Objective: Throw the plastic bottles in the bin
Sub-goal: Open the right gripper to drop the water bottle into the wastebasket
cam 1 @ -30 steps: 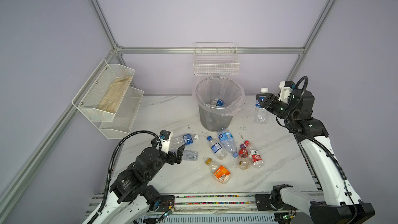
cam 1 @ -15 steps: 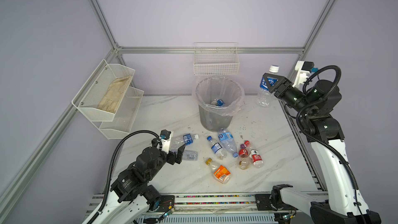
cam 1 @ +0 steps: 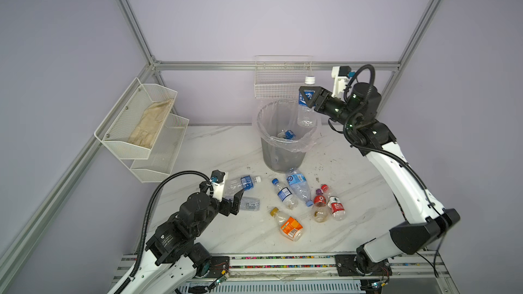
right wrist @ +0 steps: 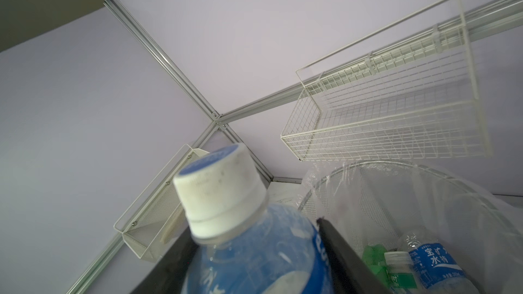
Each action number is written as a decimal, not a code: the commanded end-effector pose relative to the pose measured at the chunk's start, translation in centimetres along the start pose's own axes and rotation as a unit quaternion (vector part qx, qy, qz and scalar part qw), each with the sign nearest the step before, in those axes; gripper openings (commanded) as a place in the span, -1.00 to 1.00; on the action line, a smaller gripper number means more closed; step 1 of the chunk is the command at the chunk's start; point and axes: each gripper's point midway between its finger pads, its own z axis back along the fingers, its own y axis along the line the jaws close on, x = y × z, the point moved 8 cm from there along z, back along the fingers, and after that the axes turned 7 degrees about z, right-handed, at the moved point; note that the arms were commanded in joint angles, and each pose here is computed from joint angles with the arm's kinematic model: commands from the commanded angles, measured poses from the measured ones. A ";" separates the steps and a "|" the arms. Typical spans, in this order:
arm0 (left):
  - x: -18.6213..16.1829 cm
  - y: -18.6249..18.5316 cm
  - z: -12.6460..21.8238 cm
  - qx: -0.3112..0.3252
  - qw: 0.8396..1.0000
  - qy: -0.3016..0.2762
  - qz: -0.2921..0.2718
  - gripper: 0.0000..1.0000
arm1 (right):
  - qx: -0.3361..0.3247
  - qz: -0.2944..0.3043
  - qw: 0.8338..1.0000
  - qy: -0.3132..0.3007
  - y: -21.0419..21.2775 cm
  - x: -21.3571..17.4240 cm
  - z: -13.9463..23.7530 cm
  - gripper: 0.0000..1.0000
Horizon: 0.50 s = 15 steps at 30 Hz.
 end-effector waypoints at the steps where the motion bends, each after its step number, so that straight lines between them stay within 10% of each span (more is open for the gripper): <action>1: -1.2 0.1 -0.9 0.007 1.000 0.014 -0.004 1.00 | -0.046 0.021 0.996 0.075 -1.9 -2.5 -4.5 0.12; 2: -1.2 0.1 -0.9 0.007 1.000 0.013 -0.003 1.00 | -0.063 0.029 0.994 0.087 -2.1 -2.8 -5.1 0.89; 15: -1.2 0.0 -1.1 0.006 1.000 0.019 -0.005 1.00 | -0.071 0.061 0.994 0.049 0.3 -2.1 0.0 0.95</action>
